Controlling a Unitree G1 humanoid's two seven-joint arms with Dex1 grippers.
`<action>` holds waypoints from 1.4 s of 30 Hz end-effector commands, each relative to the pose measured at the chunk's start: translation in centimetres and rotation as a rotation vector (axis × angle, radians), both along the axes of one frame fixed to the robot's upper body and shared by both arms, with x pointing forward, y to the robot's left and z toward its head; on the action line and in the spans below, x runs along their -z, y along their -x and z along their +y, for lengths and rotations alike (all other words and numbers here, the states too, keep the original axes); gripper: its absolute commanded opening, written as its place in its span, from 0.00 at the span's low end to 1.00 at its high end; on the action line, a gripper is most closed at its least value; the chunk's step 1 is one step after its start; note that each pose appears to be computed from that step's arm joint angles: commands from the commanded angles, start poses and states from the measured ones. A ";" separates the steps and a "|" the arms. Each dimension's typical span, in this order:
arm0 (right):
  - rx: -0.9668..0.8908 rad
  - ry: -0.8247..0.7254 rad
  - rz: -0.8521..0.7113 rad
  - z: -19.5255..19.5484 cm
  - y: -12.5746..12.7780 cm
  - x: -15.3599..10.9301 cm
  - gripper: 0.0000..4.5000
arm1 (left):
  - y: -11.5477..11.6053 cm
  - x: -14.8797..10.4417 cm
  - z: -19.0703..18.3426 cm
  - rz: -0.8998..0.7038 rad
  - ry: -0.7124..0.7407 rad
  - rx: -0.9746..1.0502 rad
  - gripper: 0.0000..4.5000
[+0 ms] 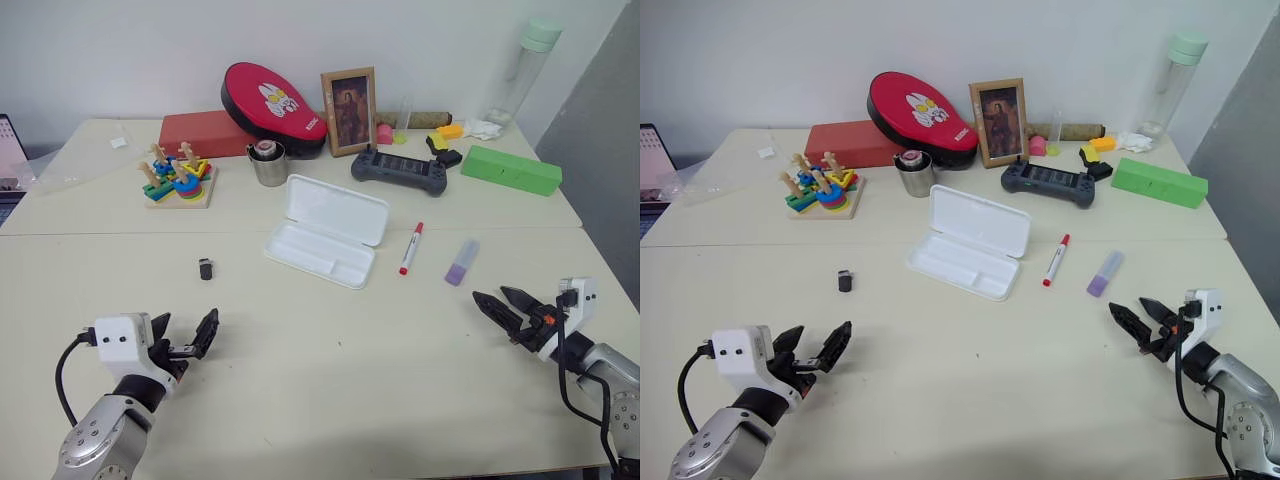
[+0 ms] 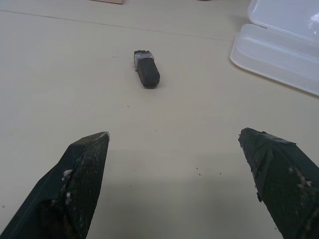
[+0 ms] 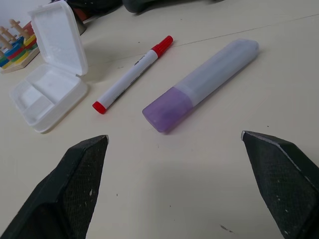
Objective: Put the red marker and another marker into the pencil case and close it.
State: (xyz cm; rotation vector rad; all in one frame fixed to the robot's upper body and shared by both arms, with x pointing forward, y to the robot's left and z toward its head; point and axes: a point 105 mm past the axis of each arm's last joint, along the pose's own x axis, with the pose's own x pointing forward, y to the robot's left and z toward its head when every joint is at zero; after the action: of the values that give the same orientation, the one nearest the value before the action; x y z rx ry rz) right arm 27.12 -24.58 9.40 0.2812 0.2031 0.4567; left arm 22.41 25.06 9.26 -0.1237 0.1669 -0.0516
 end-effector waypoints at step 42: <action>-0.016 0.001 -0.059 0.3 -0.3 -1.3 1.00 | -0.3 -0.5 -1.1 -0.015 -0.022 0.049 0.99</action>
State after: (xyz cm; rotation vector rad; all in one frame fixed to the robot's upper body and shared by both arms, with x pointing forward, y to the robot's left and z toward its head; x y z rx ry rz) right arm 27.43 -24.37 9.79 0.2796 0.1878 0.4663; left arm 22.62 24.18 8.92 -0.1196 0.1809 -0.0845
